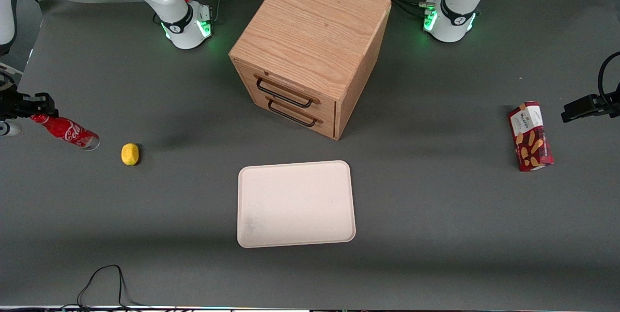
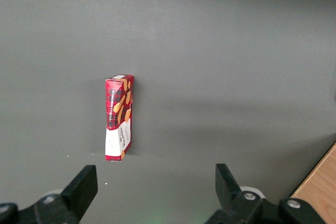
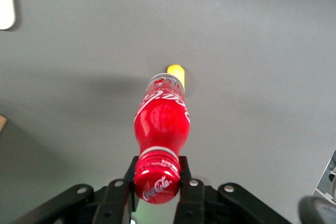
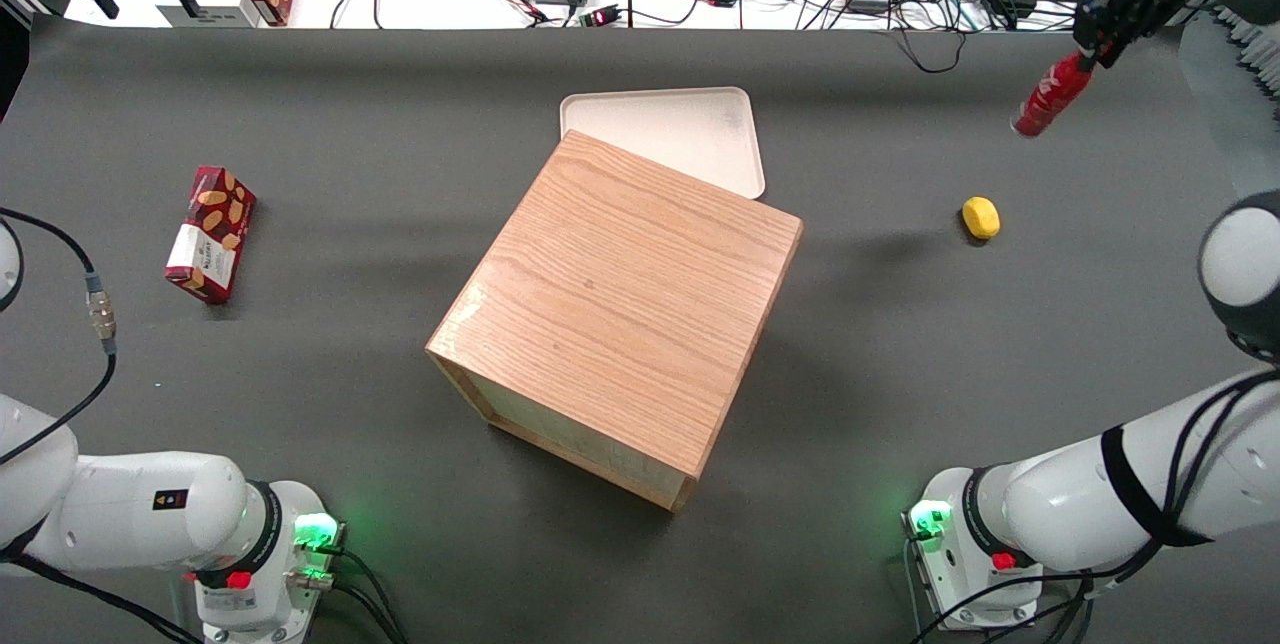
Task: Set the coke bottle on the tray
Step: 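Lift the bottle and carry it with the right gripper to the tray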
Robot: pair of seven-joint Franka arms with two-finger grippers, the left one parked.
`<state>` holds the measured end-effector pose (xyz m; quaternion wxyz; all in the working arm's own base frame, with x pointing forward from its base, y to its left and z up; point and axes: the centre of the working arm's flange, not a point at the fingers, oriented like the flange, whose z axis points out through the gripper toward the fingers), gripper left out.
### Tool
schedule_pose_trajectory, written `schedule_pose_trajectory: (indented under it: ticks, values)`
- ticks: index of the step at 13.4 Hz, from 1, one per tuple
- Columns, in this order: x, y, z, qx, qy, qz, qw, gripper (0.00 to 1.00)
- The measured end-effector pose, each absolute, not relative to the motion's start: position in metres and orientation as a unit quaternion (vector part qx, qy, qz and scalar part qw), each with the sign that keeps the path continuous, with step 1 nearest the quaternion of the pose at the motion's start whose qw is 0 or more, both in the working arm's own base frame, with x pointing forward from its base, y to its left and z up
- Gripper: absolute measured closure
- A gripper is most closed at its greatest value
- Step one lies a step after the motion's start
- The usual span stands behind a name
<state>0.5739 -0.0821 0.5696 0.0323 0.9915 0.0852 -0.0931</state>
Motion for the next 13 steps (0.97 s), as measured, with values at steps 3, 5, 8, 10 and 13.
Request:
schedule_pose_trajectory:
  ticks: [3,5,8,10,13]
  values:
    - [0.608,-0.046,0.571,0.99,0.091,-0.105,0.016,0.69]
    - [0.628,-0.027,0.557,0.99,0.09,-0.111,0.016,0.69]
    - [0.657,0.021,0.531,0.987,0.113,-0.115,0.025,0.69]
    - [0.674,0.063,0.514,0.986,0.117,-0.113,0.03,0.69]
    - [0.695,0.123,0.482,0.99,0.107,-0.093,0.026,0.69]
